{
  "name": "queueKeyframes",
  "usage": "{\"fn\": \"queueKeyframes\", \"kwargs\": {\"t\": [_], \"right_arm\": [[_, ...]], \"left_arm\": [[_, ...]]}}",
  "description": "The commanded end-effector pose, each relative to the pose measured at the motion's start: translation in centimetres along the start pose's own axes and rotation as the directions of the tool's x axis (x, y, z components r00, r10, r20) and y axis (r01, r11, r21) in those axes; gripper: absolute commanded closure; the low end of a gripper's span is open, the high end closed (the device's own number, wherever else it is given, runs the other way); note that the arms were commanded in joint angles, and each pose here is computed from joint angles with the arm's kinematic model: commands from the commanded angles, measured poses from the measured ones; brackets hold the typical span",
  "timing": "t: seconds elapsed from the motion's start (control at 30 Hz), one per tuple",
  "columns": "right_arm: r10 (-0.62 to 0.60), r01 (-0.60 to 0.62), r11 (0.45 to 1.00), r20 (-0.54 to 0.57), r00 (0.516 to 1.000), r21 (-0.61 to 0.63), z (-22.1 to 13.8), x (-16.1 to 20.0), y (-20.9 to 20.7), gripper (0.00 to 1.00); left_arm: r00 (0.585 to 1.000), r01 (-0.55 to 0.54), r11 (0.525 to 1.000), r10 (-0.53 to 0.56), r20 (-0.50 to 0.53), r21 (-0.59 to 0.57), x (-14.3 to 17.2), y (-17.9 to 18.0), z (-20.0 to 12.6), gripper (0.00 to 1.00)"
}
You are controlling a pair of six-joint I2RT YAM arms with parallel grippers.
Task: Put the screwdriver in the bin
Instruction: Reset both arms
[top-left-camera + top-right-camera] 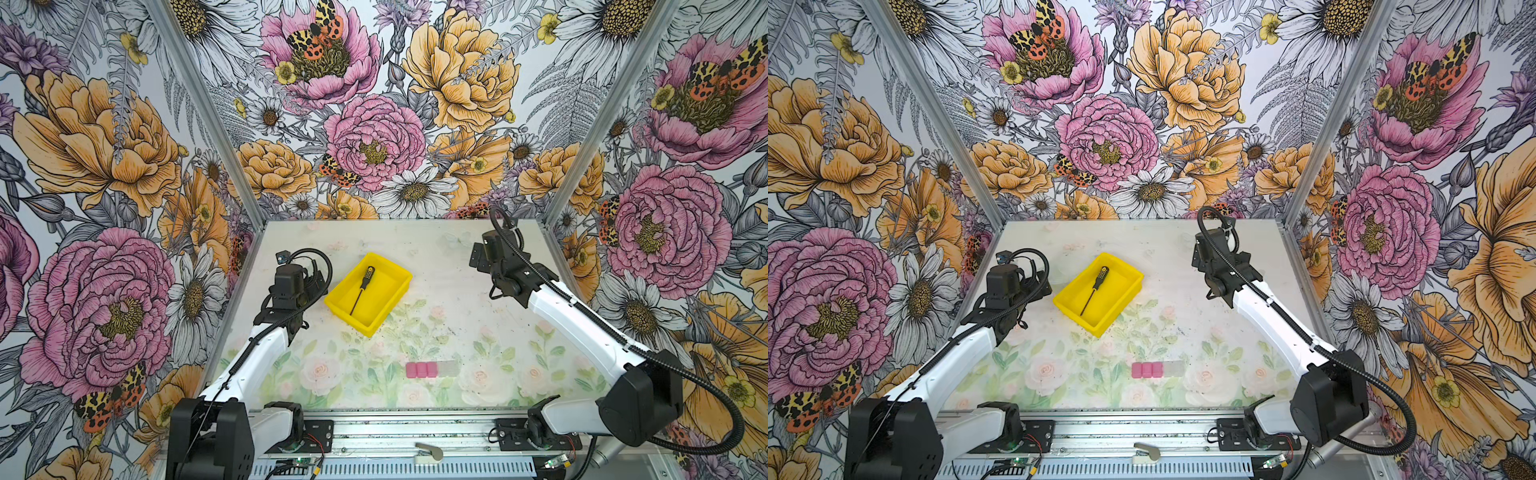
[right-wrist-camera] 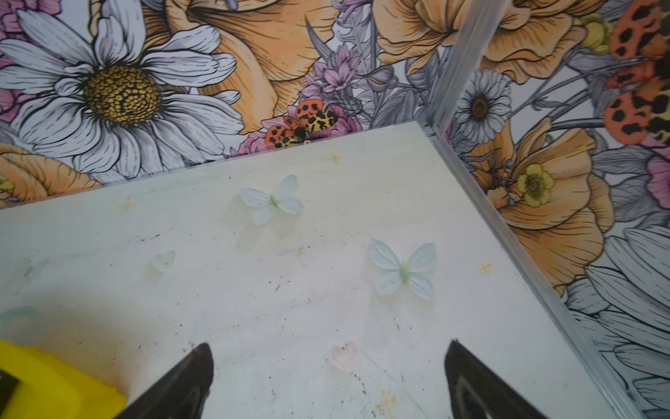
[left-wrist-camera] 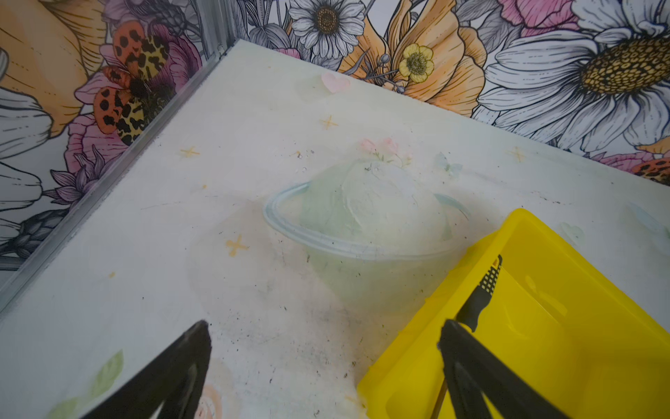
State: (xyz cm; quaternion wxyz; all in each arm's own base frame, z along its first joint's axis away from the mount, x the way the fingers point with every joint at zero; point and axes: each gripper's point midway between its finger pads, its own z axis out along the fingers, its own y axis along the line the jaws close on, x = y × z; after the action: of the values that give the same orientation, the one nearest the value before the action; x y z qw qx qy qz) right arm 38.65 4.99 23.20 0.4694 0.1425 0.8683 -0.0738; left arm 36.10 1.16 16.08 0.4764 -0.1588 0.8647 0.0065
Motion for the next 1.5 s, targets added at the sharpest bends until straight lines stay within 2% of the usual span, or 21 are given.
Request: {"fn": "queueKeyframes", "kwargs": {"t": [0.0, 0.07, 0.13, 0.27, 0.37, 0.5, 0.6, 0.7, 0.87, 1.0, 1.2, 1.27, 1.47], "right_arm": [[0.066, -0.073, 0.991, 0.062, 0.996, 0.109, 1.2, 0.4, -4.0, 0.01], [0.084, -0.1, 0.966, 0.078, 0.993, 0.24, 1.8, 1.9, -7.3, 0.01], [0.096, -0.133, 0.944, 0.133, 0.986, 0.303, 1.8, 2.5, -9.5, 0.01], [0.075, -0.105, 0.979, 0.172, 0.982, 0.174, 3.6, 4.4, -10.1, 0.0], [0.026, -0.054, 0.985, 0.166, 0.986, 0.165, 5.0, 5.7, -10.5, 0.0], [-0.024, 0.018, 0.999, 0.164, 0.986, 0.041, 7.3, 6.4, -8.5, 0.0], [-0.031, 0.027, 0.999, 0.16, 0.987, 0.031, 8.8, 6.8, -8.1, 0.0], [-0.071, 0.067, 0.997, 0.138, 0.988, 0.038, 9.9, 7.2, -7.9, 0.0], [-0.088, 0.089, 0.996, 0.199, 0.976, 0.008, 9.8, 6.3, -8.0, 0.0], [-0.061, 0.067, 0.998, 0.24, 0.969, -0.019, 10.5, 6.5, -8.4, 0.01], [-0.033, 0.054, 0.996, 0.286, 0.958, -0.064, 9.8, 7.5, -8.6, 0.0], [-0.034, 0.06, 0.996, 0.333, 0.942, -0.067, 9.6, 7.6, -8.5, 0.01], [-0.031, 0.053, 0.997, 0.315, 0.949, -0.061, 9.8, 7.7, -8.6, 0.01]], "left_arm": [[0.992, -0.041, 0.999, 0.044, 0.12, -0.034, -1.7, 0.9, 1.0, 0.01], [0.983, -0.056, 0.998, 0.062, 0.172, -0.036, -2.1, 1.0, 1.5, 0.01], [0.975, -0.083, 0.996, 0.089, 0.204, -0.039, -2.0, 1.1, 2.0, 0.01], [0.961, -0.119, 0.992, 0.127, 0.245, -0.047, -1.8, 1.2, 3.1, 0.01], [0.956, -0.14, 0.989, 0.148, 0.253, -0.048, -1.3, 1.0, 4.2, 0.01], [0.952, -0.171, 0.984, 0.179, 0.247, -0.054, -0.6, 0.8, 5.9, 0.01], [0.954, -0.17, 0.984, 0.178, 0.243, -0.052, -0.3, 0.9, 7.0, 0.01], [0.951, -0.176, 0.984, 0.177, 0.253, -0.029, 0.0, 0.7, 6.7, 0.01], [0.936, -0.179, 0.982, 0.149, 0.319, 0.068, 1.4, 0.3, 6.2, 0.01], [0.934, -0.176, 0.982, 0.144, 0.328, 0.07, 1.2, 0.3, 6.0, 0.01], [0.932, -0.179, 0.982, 0.148, 0.332, 0.064, 1.2, 0.3, 6.0, 0.01], [0.932, -0.18, 0.981, 0.149, 0.331, 0.065, 1.2, 0.3, 6.0, 0.01], [0.932, -0.179, 0.982, 0.149, 0.331, 0.063, 1.2, 0.3, 6.0, 0.01]]}}
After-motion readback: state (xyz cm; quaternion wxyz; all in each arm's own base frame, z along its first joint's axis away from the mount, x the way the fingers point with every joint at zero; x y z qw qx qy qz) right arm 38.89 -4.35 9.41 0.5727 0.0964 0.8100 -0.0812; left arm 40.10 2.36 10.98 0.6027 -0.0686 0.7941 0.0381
